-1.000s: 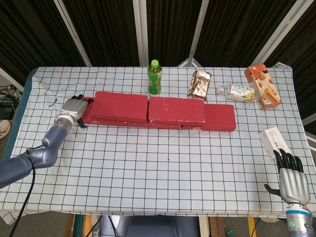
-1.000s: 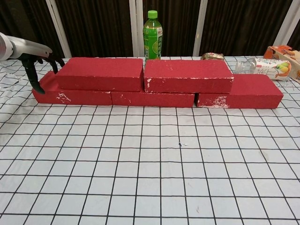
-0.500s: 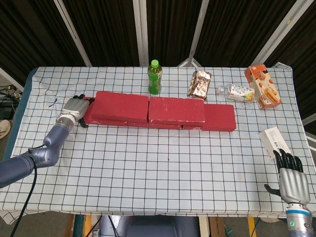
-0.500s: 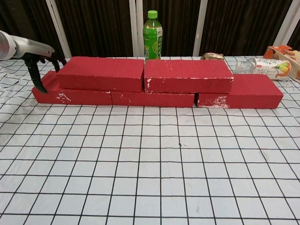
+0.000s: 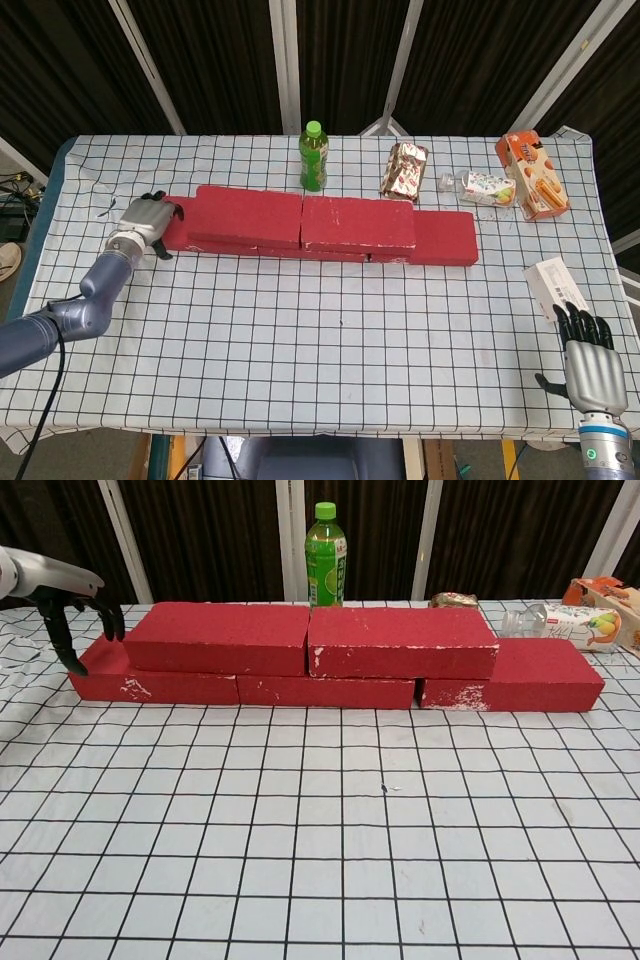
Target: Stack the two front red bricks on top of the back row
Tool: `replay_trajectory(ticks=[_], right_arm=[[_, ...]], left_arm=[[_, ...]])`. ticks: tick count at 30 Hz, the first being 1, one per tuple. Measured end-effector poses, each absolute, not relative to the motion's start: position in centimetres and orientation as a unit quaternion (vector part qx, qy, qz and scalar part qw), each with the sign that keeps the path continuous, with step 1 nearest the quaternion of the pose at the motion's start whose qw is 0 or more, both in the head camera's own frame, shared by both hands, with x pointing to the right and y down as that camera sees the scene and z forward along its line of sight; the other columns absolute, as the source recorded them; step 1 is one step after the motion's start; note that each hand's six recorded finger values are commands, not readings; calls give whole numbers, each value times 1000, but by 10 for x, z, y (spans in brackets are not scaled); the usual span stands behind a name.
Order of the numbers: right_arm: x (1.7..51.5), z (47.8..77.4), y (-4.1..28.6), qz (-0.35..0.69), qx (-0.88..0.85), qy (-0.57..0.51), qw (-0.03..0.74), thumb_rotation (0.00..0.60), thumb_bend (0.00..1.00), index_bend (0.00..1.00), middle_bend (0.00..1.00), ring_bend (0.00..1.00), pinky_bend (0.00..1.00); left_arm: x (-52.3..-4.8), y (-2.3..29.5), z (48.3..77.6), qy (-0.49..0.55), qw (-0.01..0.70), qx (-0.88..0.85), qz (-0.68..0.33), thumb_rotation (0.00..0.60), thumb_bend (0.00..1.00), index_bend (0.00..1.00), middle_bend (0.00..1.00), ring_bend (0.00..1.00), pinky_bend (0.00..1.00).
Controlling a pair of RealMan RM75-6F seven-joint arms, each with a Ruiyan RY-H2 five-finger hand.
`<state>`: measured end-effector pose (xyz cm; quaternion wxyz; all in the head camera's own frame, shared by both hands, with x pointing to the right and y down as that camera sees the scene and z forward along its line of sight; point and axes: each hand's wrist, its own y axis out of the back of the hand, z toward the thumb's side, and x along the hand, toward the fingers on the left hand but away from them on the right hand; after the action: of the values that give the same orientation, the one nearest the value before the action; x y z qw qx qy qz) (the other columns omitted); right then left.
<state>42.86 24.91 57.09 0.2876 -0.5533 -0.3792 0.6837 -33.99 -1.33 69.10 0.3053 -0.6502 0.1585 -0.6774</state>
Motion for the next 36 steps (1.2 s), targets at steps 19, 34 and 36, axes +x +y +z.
replay_trajectory(ticks=[19, 34, 36], right_arm=[[414, 569, 247, 654, -576, -376, 315, 600, 193, 0, 0, 0, 0], [407, 559, 250, 627, -592, -379, 336, 600, 192, 0, 0, 0, 0], [408, 557, 251, 626, -591, -379, 338, 600, 193, 0, 0, 0, 0]], left_arm=[[-445, 92, 598, 308, 293, -650, -630, 600, 23, 134, 11, 0, 126], [-489, 216, 556, 407, 375, -590, -588, 600, 32, 134, 56, 0, 190], [-488, 220, 554, 405, 379, -587, -589, 600, 33, 134, 58, 0, 190]])
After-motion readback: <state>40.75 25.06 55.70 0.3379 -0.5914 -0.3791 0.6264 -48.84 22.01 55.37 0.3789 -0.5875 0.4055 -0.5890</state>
